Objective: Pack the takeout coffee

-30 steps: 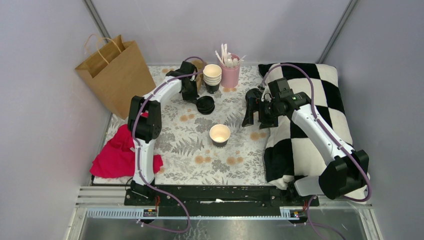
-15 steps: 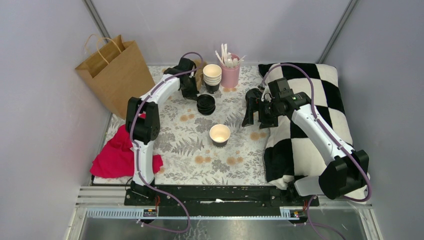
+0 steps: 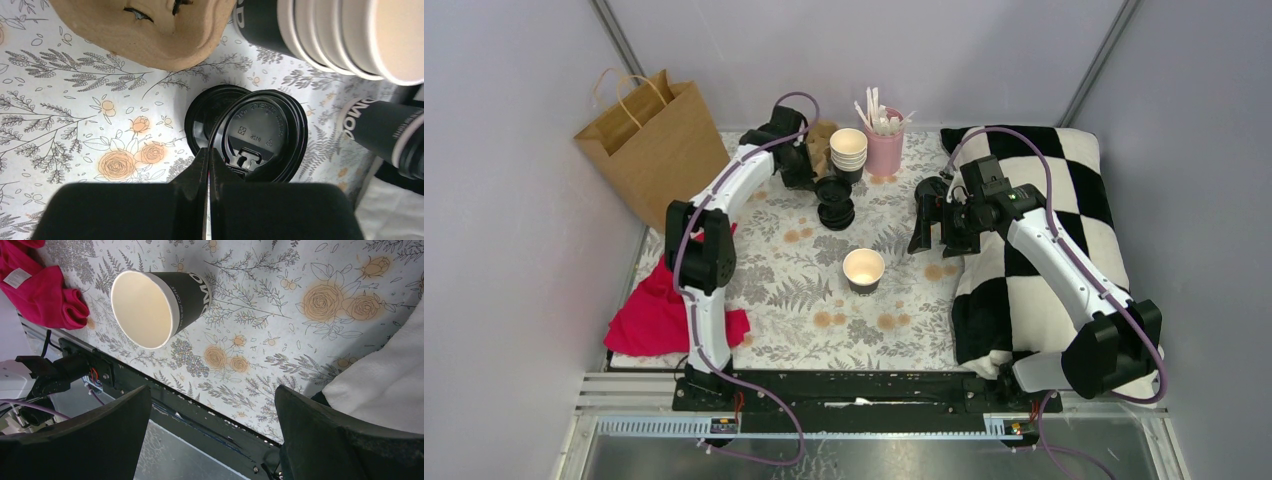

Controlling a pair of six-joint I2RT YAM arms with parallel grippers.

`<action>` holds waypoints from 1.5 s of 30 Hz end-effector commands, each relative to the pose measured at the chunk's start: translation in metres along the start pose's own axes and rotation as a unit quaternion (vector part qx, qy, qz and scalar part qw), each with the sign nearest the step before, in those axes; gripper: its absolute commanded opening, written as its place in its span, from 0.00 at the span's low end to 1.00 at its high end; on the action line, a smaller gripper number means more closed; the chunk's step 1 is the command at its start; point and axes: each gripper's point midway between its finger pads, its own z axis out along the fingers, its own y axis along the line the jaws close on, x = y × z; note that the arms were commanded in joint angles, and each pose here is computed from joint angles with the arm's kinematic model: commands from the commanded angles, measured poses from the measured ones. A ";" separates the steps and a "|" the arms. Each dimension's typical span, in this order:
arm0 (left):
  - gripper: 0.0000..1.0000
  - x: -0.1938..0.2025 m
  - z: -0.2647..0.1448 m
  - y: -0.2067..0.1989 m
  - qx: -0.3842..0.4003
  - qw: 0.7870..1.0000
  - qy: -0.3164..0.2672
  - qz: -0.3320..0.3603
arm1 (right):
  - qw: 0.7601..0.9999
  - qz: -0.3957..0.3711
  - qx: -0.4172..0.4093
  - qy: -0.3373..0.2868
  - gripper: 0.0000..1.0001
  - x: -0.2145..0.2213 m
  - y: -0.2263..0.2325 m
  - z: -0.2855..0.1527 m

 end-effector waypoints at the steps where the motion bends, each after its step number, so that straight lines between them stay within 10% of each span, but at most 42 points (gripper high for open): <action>1: 0.00 -0.032 -0.051 -0.021 0.056 0.997 -0.050 -0.030 | 0.999 -0.017 -0.019 -0.021 1.00 -0.011 0.011 -0.008; 14: 0.00 -0.023 -0.158 -0.096 0.298 0.940 -0.036 -0.159 | 0.985 -0.029 -0.144 -0.091 1.00 -0.053 0.077 -0.048; 32: 0.00 -0.002 -0.298 -0.165 0.548 0.804 -0.002 -0.229 | 0.835 -0.029 -0.505 -0.216 1.00 -0.117 0.228 -0.170; 45: 0.00 0.014 -0.324 -0.180 0.586 0.776 0.019 -0.232 | 0.812 0.007 -0.543 -0.213 1.00 -0.116 0.239 -0.177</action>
